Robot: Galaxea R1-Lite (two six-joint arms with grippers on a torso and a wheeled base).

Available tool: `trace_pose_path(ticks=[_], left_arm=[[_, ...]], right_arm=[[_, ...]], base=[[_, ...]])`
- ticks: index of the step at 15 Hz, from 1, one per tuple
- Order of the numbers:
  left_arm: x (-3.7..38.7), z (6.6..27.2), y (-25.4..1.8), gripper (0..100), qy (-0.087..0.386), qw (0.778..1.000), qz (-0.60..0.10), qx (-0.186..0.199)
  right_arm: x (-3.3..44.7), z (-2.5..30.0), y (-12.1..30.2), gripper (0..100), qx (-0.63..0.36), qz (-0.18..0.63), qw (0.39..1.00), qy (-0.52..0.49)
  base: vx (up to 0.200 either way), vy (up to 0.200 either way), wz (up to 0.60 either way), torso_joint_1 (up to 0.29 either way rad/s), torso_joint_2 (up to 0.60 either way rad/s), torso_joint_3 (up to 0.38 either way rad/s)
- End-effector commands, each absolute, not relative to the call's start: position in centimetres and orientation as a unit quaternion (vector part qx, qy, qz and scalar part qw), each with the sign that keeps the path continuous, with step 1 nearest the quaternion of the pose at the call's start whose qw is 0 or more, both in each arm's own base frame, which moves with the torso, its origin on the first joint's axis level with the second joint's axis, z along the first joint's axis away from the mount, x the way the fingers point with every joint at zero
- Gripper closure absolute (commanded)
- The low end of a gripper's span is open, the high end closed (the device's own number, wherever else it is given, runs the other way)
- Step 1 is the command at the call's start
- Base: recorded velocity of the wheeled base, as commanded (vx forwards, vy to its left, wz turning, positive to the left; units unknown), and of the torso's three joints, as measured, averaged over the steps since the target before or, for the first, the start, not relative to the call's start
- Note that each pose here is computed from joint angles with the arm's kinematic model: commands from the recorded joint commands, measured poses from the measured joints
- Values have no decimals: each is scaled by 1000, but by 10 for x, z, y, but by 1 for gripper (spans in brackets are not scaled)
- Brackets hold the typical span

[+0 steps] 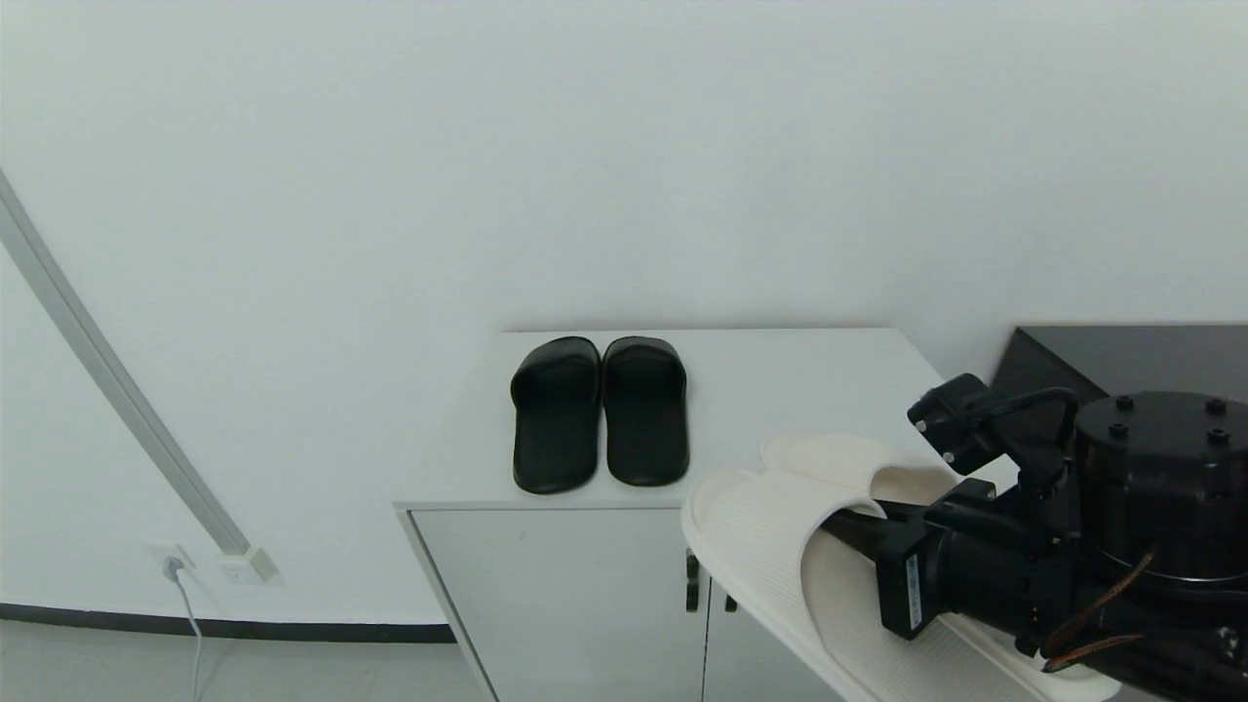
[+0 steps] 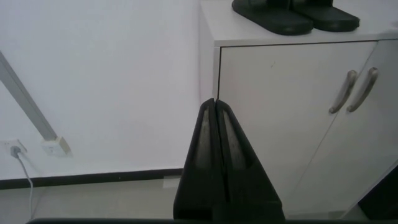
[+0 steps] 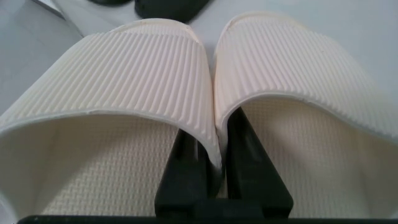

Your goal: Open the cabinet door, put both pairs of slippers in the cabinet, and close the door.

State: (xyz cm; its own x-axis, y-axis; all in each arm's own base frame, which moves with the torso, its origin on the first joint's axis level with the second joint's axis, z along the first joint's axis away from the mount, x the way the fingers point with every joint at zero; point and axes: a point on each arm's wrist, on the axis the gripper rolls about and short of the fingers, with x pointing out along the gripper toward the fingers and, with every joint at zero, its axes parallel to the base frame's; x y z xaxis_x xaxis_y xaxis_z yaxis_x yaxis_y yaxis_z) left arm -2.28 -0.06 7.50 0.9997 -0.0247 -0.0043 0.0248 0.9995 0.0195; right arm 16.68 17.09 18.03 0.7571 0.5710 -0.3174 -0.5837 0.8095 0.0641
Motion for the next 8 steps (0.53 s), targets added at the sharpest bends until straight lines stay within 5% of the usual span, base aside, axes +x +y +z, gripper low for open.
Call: trace_pose_path(ticks=[1,3,8], left_arm=[[-23,75,-1,100,2,1000,-12,10],[-23,75,-1,100,2,1000,-12,10],[-23,75,-1,100,2,1000,-12,10]], right_arm=[[165,180,170,100,-20,309,937,163],[164,178,170,100,-21,312,935,166],[164,175,169,100,-25,316,933,170]], base=[[-200,0,0,-2,-2,2],[-200,0,0,-10,2,0],[0,0,0,0,0,0]])
